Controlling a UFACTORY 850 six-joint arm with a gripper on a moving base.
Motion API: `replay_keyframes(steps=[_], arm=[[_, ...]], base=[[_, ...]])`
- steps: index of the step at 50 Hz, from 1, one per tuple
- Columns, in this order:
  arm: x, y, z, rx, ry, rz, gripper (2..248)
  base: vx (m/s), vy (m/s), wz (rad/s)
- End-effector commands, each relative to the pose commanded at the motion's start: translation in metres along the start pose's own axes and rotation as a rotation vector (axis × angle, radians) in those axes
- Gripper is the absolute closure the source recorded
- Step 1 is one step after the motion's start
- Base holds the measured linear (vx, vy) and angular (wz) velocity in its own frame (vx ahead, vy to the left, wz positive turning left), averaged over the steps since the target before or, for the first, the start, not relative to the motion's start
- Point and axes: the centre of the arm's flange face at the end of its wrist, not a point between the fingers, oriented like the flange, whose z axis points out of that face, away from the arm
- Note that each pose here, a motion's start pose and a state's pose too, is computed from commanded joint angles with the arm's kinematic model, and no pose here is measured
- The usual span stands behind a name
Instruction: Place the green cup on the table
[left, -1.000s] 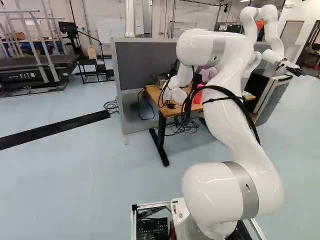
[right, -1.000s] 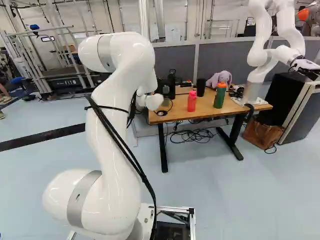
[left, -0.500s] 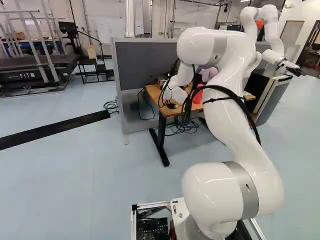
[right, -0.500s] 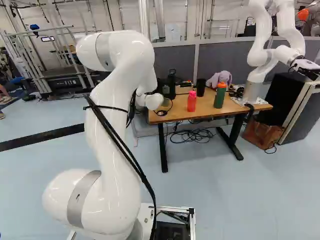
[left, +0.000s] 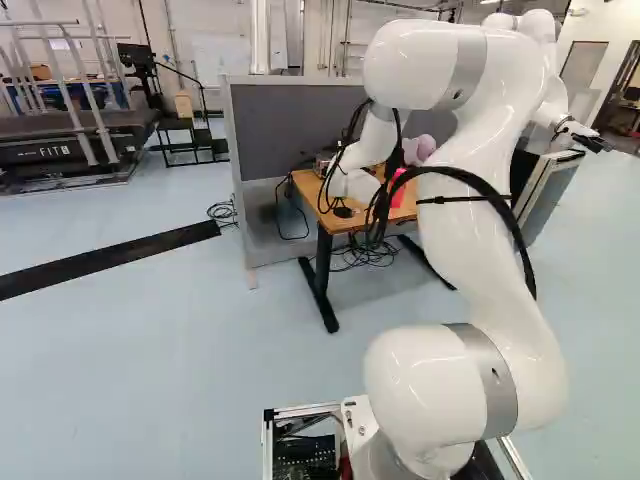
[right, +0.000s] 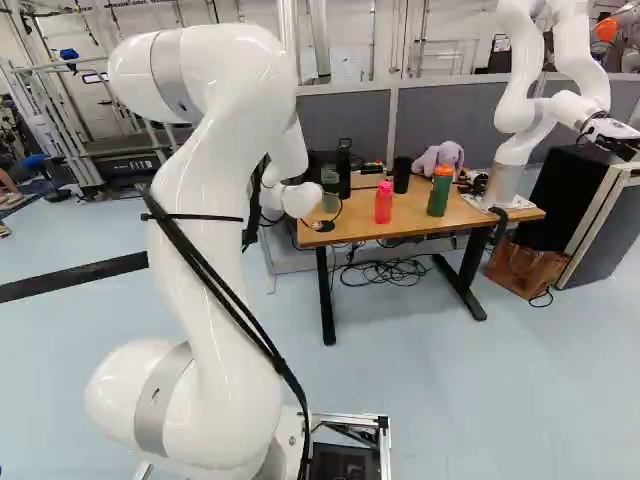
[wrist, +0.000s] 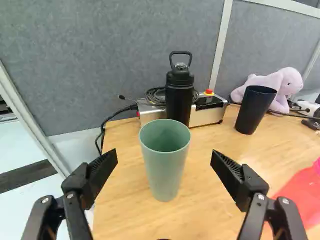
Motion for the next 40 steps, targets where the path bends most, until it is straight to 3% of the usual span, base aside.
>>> replay_keyframes(steps=[40], arm=[[-0.007,-0.009,-0.083,0.02,-0.051,-0.006,3]], base=[[0.0,0.0,0.0]])
